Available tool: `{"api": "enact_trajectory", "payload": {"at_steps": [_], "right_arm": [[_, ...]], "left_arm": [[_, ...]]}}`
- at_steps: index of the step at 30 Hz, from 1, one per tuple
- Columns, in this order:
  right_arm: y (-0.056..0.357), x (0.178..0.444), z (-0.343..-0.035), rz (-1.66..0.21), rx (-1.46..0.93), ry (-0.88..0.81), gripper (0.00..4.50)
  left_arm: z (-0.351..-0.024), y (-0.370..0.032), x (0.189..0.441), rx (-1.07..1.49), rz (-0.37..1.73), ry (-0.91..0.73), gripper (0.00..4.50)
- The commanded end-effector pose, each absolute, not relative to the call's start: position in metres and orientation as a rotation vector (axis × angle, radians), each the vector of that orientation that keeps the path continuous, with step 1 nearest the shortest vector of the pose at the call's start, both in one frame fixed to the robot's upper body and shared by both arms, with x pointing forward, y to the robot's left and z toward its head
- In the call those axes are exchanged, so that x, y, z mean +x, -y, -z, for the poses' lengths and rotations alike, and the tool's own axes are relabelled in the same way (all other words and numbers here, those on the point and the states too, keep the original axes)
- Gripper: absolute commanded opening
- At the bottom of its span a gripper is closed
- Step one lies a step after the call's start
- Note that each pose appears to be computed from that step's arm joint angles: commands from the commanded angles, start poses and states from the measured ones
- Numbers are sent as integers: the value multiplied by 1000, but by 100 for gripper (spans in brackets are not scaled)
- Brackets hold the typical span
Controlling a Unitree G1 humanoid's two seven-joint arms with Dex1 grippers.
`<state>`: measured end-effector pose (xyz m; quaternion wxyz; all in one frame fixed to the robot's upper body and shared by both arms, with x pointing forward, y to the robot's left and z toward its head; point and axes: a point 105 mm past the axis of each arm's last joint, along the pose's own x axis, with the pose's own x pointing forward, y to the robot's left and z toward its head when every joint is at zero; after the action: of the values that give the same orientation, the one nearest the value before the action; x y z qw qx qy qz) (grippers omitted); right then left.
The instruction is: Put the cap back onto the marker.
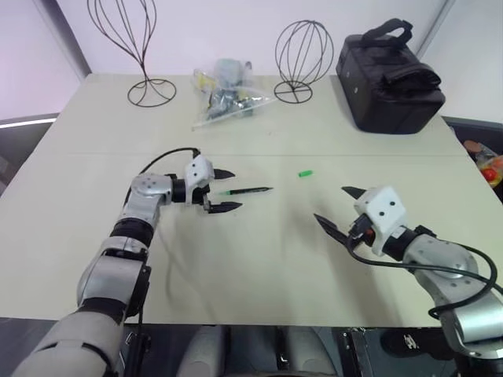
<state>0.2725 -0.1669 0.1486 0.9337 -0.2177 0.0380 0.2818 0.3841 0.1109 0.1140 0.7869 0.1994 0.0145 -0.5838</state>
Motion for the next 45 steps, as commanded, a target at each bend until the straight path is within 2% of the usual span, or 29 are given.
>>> {"api": "enact_trajectory", "payload": {"at_steps": [1,16,33,34,35,36,42,45], "right_arm": [[161,271,-158,-577,-452,-24,431],[160,268,-160,-522,-440,-4,431],[166,265,-163,-470,-446,1,431],[166,265,-163,-470,-447,1,438],[167,265,-163,-469,-447,1,438],[167,265,-163,-468,-448,2,438],[167,264,-164,-466,-452,1,438],[167,264,-164,-466,-452,0,438]], "left_arm": [[-124,-111,389,470,1250,-4,450],[-115,-99,395,475,1242,-67,450],[-89,-93,392,476,1230,-142,450],[-88,-93,391,475,1229,-147,396],[-87,-93,391,474,1228,-152,370],[-86,-93,391,472,1225,-157,324],[-82,-94,390,453,1219,-177,12],[-80,-95,389,447,1222,-184,5]]}}
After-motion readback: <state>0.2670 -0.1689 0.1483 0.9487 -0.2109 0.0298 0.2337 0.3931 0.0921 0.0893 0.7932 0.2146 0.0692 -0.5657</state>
